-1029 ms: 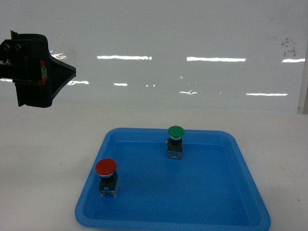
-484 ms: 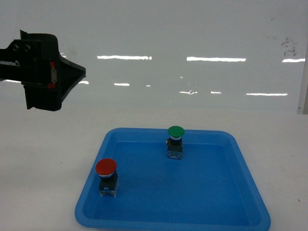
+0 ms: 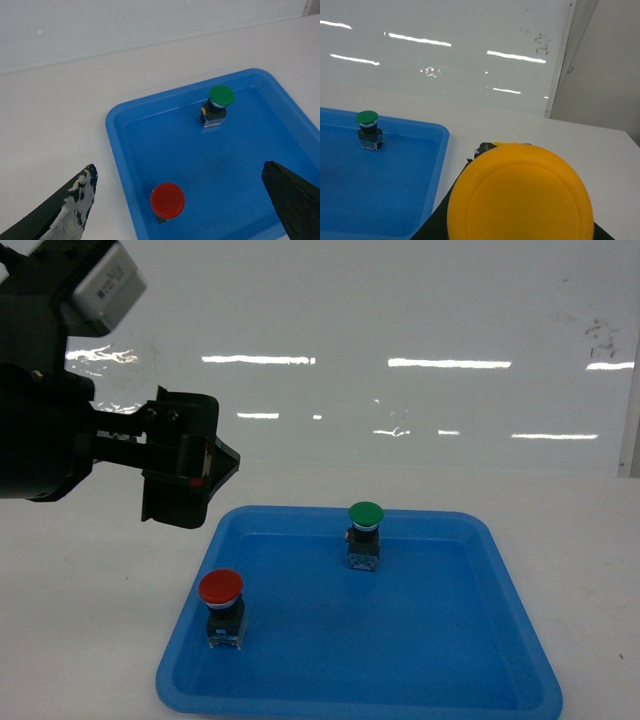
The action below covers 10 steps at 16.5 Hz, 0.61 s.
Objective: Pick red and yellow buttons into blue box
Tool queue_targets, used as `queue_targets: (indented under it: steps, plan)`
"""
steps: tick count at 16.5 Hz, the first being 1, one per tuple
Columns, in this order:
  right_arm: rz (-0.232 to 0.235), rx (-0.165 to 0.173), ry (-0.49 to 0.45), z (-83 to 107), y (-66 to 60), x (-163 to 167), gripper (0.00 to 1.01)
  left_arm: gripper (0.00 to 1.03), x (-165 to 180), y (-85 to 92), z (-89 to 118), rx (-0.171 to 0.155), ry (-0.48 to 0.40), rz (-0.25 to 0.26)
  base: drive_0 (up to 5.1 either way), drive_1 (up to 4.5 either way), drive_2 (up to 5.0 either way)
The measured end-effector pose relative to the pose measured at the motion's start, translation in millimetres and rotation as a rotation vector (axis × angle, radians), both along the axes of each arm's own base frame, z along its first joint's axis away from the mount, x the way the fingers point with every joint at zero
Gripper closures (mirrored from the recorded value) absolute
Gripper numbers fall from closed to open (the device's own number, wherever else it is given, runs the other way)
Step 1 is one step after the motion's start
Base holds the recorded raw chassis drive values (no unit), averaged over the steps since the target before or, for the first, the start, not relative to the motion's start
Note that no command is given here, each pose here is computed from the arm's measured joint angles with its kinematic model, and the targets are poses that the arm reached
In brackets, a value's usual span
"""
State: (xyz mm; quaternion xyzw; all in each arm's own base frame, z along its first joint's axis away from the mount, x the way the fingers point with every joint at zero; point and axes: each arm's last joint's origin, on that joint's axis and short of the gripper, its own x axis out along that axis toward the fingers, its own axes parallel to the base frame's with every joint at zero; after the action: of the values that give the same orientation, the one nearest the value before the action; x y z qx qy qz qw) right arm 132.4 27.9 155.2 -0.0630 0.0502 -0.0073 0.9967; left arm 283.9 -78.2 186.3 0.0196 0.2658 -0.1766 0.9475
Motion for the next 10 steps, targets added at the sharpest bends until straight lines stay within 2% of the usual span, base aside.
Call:
queue_targets:
  steps: [2,3,8,10]
  plan:
    - [0.000,0.000,0.000,0.0,0.0,0,0.75,0.05,11,-3.4,-6,0.016,0.029,0.000,0.0,0.00,0.0]
    - [0.000,0.000,0.000,0.0,0.0,0,0.75,0.05,18,-5.8,-12,0.035,0.048,0.012,0.0,0.00,0.0]
    - [0.000,0.000,0.000,0.0,0.0,0,0.75,0.05,44,-15.8,-50,0.184,0.171,0.051,0.0,0.00,0.0]
    - [0.000,0.000,0.000,0.0,0.0,0,0.75,0.05,47,-20.7,-54,0.201,0.221,0.044,0.0,0.00,0.0]
